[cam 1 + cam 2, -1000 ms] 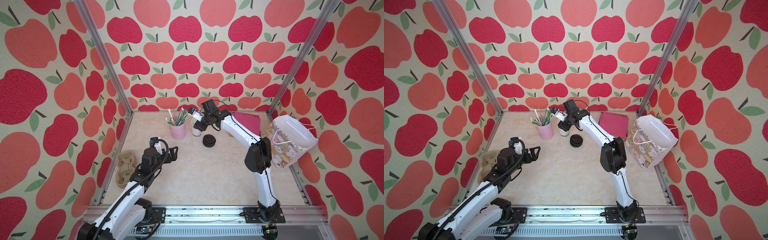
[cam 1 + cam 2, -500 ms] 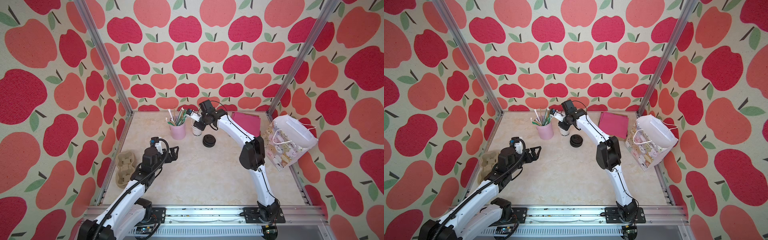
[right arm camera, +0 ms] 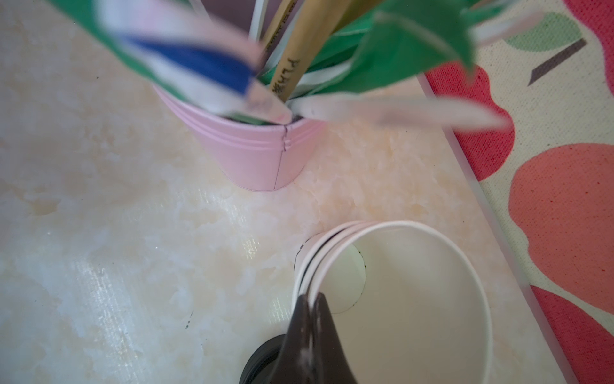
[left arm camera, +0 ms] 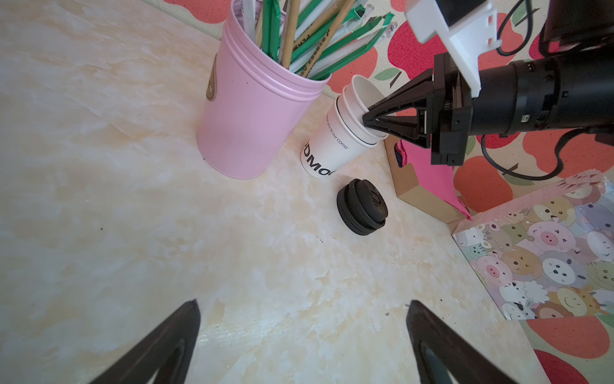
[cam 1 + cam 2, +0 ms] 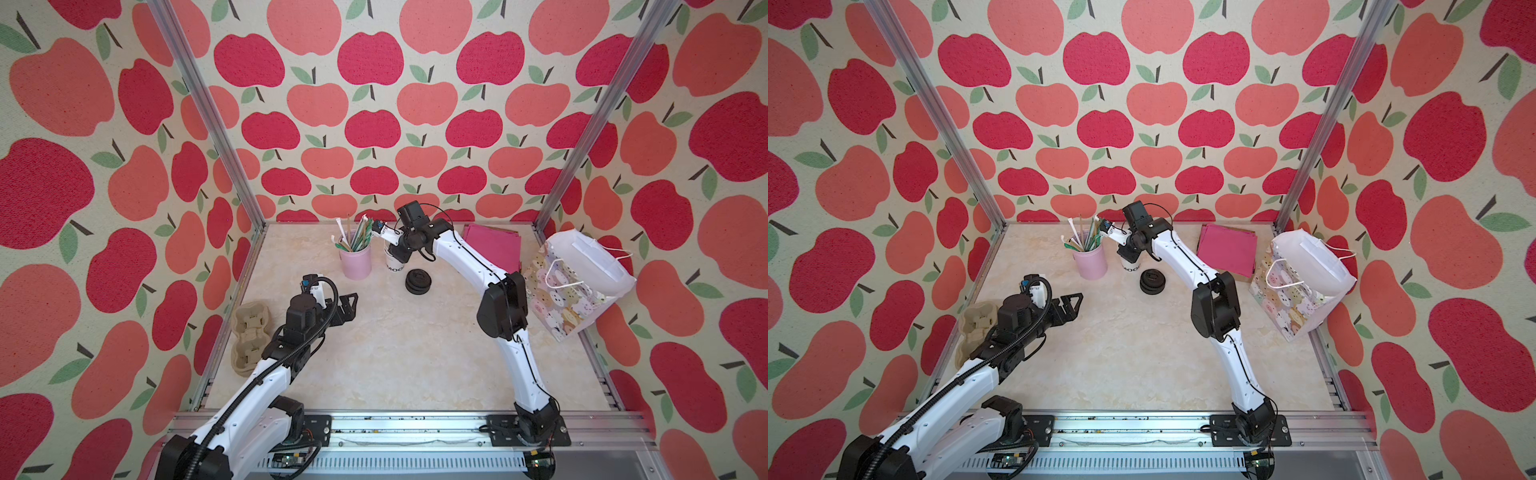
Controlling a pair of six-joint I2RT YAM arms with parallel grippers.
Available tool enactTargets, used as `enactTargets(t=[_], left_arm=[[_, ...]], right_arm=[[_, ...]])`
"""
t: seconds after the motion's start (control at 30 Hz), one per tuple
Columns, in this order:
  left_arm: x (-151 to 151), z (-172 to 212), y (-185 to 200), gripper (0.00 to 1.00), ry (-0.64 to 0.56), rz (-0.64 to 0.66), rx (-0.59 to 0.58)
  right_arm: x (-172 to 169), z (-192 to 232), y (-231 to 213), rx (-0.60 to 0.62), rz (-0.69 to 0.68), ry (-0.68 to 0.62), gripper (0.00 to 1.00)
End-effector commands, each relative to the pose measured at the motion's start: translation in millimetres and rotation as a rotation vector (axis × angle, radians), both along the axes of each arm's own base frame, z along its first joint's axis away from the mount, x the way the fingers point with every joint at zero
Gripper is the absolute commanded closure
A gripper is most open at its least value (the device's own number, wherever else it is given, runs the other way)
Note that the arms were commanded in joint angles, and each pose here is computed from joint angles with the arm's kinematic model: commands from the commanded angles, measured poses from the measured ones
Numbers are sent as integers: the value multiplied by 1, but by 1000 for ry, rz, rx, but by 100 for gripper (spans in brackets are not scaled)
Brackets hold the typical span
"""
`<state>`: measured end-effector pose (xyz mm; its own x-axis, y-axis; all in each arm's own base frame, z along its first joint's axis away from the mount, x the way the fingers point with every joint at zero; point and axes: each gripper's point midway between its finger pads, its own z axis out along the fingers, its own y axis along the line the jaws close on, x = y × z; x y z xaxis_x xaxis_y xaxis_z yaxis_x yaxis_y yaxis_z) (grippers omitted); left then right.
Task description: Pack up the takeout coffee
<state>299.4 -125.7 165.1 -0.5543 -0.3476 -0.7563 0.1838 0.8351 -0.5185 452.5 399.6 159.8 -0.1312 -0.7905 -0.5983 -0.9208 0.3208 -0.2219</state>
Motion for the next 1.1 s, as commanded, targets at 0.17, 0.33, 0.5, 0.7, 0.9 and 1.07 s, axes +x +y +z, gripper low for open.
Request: enactTargets(t=[0.17,0.33,0.5,0.7,0.9,1.07], left_arm=[[9,25,-14,1,-39,-38,-58],[11,25,-18,1,-37,-47,-64],[14,33,-25,1,-49,-67,-106],[25,50,-34,1,-86,-63,-224],[34,54,-42,1,-71,-71,-287],[41,41,-49,1,-23,-79,-315]], right_arm=[[-16,41,6,81,37,1,100],[-20,53,2,84,34,-13,100],[-31,65,0,100,49,-14,100],[-55,69,3,114,93,8,100],[-81,59,3,90,137,2,100],[-99,51,6,91,170,6,100]])
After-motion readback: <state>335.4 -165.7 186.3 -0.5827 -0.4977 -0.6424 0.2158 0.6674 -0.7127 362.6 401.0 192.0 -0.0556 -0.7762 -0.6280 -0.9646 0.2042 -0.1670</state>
